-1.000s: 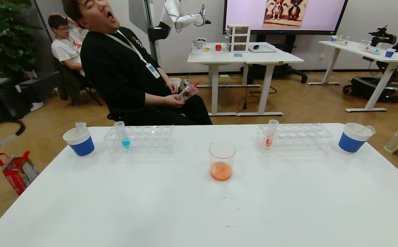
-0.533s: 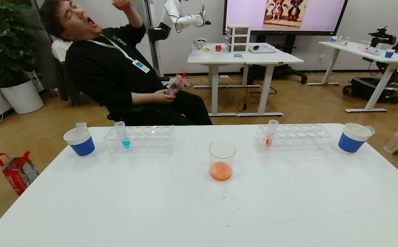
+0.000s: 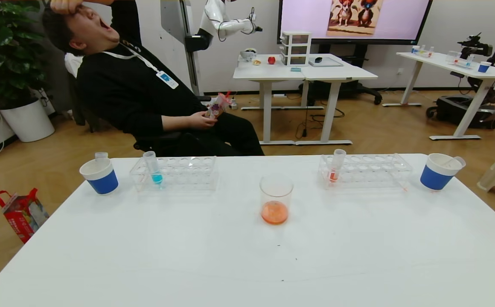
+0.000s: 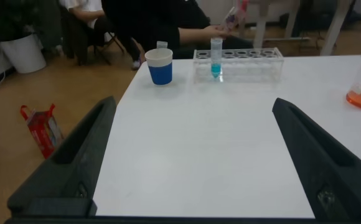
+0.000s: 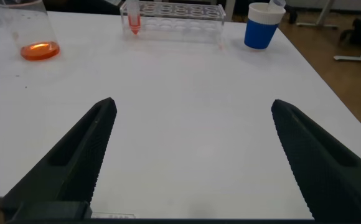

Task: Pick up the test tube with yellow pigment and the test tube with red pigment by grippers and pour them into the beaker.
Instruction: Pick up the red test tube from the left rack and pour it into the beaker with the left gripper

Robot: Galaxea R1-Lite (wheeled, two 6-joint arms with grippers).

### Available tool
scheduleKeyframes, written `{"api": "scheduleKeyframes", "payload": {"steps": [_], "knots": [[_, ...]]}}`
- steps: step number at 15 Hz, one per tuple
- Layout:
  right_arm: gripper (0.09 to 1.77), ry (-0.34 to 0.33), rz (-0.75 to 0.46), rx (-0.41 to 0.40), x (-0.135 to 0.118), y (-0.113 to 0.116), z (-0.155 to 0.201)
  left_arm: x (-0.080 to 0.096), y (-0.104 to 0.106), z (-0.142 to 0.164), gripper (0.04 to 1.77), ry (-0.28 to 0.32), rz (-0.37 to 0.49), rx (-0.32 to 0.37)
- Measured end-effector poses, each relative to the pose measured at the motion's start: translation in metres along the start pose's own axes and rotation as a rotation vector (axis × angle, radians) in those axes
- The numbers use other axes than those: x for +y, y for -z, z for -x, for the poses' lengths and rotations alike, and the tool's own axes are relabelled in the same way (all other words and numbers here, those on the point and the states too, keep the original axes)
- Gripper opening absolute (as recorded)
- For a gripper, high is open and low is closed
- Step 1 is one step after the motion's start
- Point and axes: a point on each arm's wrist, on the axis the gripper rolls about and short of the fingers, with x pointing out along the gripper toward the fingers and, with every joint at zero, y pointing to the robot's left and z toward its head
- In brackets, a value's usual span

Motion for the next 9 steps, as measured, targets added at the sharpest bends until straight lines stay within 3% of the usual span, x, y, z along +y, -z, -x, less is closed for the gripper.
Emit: {"api": "scheduleKeyframes", "payload": {"steps": [2,3,4,5,6,9], "knots": [[1.74,0.0,0.0,0.0,0.0,0.0,0.0,-0.003,0.02,-0.007,1.75,0.008,0.006,-0.042],[1.74,0.0,0.0,0.0,0.0,0.0,0.0,-0.004,0.035,-0.013,1.75,0.014,0.002,-0.027],[1.74,0.0,0.0,0.0,0.0,0.0,0.0,-0.007,0.05,-0.017,1.75,0.041,0.002,-0.004],[1.74,0.0,0.0,0.0,0.0,0.0,0.0,-0.009,0.062,-0.019,1.75,0.106,0.005,0.035],[1.74,0.001,0.0,0.0,0.0,0.0,0.0,-0.011,0.074,-0.02,1.75,0.13,0.002,0.105],[1.74,0.0,0.0,0.0,0.0,0.0,0.0,-0.011,0.077,-0.02,1.75,0.14,0.003,0.127]]}}
